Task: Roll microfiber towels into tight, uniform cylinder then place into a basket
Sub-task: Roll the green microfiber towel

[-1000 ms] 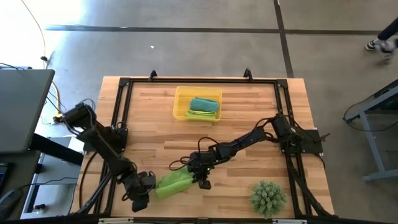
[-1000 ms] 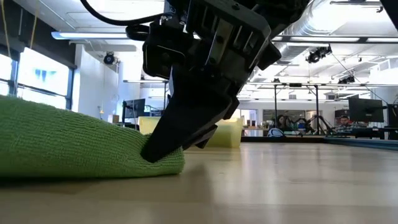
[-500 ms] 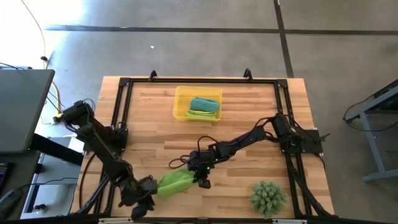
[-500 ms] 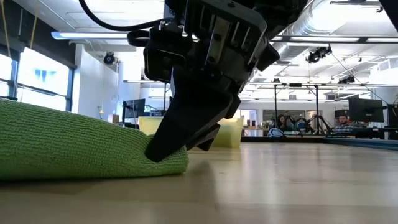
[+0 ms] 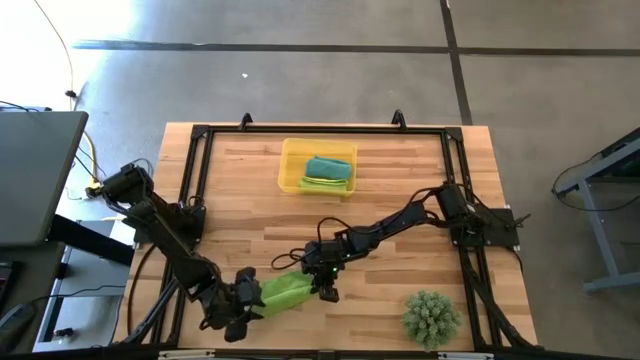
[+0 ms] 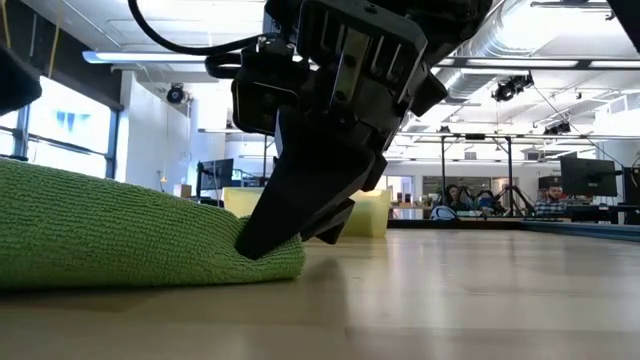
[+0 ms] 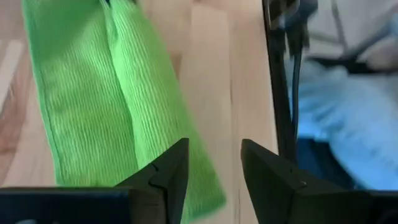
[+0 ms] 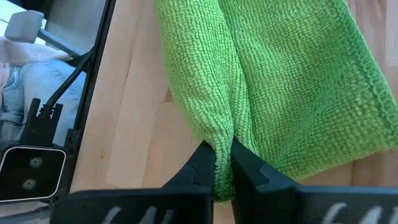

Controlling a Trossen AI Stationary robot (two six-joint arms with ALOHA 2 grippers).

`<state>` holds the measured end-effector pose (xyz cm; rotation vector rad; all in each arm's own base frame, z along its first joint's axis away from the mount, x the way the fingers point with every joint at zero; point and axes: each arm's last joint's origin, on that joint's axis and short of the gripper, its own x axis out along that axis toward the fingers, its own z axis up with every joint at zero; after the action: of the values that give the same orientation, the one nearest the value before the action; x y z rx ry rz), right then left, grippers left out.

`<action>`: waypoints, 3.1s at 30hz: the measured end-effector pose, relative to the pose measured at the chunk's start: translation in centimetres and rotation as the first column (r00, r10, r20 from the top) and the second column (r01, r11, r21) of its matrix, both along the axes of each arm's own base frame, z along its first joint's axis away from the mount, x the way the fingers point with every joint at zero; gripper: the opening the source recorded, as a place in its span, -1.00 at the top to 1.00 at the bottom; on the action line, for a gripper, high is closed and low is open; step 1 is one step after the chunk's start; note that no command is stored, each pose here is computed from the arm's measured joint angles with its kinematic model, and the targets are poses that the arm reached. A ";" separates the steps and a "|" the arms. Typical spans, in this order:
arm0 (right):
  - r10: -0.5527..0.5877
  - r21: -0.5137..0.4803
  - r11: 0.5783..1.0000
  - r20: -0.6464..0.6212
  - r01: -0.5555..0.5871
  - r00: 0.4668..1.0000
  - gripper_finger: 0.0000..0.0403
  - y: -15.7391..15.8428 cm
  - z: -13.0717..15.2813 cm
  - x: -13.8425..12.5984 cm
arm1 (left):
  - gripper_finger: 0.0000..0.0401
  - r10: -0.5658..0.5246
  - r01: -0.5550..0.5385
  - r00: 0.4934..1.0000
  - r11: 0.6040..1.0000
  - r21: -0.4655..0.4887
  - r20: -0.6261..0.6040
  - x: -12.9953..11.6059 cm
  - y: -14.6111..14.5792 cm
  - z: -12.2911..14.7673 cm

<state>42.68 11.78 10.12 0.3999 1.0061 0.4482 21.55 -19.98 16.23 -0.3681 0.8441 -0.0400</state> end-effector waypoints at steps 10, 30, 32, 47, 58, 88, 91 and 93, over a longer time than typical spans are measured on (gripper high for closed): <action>0.013 -0.012 1.000 0.018 -0.013 1.000 0.97 0.0 0.0 0.0 | 0.25 -0.014 0.017 0.995 0.999 0.028 -0.096 0.2 -0.6 -2.7; 0.365 -0.309 0.908 0.255 -0.282 0.895 0.25 -0.2 5.9 -1.3 | 0.25 0.058 -0.074 0.990 0.990 -0.122 -0.132 0.6 -2.5 -5.9; 0.433 -0.387 0.868 0.285 -0.310 0.855 0.24 0.8 7.1 -1.9 | 0.25 0.058 -0.074 0.989 0.990 -0.121 -0.133 0.6 -2.5 -6.0; 0.615 -0.743 0.634 0.317 -0.213 0.722 0.24 6.9 3.8 -2.0 | 0.25 0.070 -0.087 0.989 0.988 -0.126 -0.133 0.9 -2.3 -5.9; 0.592 -0.801 0.569 0.243 -0.185 0.768 0.24 6.4 1.0 -1.4 | 0.25 0.088 -0.107 0.988 0.983 -0.146 -0.128 0.9 -2.3 -5.9; -0.004 0.073 0.997 -0.047 0.007 0.999 0.97 1.4 -1.2 -0.1 | 0.26 -0.117 0.122 0.992 0.988 -0.092 0.051 -0.6 -2.6 -0.6; -0.001 0.176 0.984 -0.095 0.018 0.996 0.97 0.5 -1.1 0.2 | 0.26 -0.104 0.109 0.986 0.994 -0.033 0.132 0.0 -2.4 -0.4; -0.015 0.210 0.977 -0.112 0.039 0.994 0.97 0.0 -1.0 0.4 | 0.26 -0.071 0.067 0.983 0.997 0.027 0.168 0.3 -2.1 -0.4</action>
<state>43.05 11.80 9.15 0.6351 1.0618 0.5153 21.88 -22.10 15.84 -0.3108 0.6887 -0.1252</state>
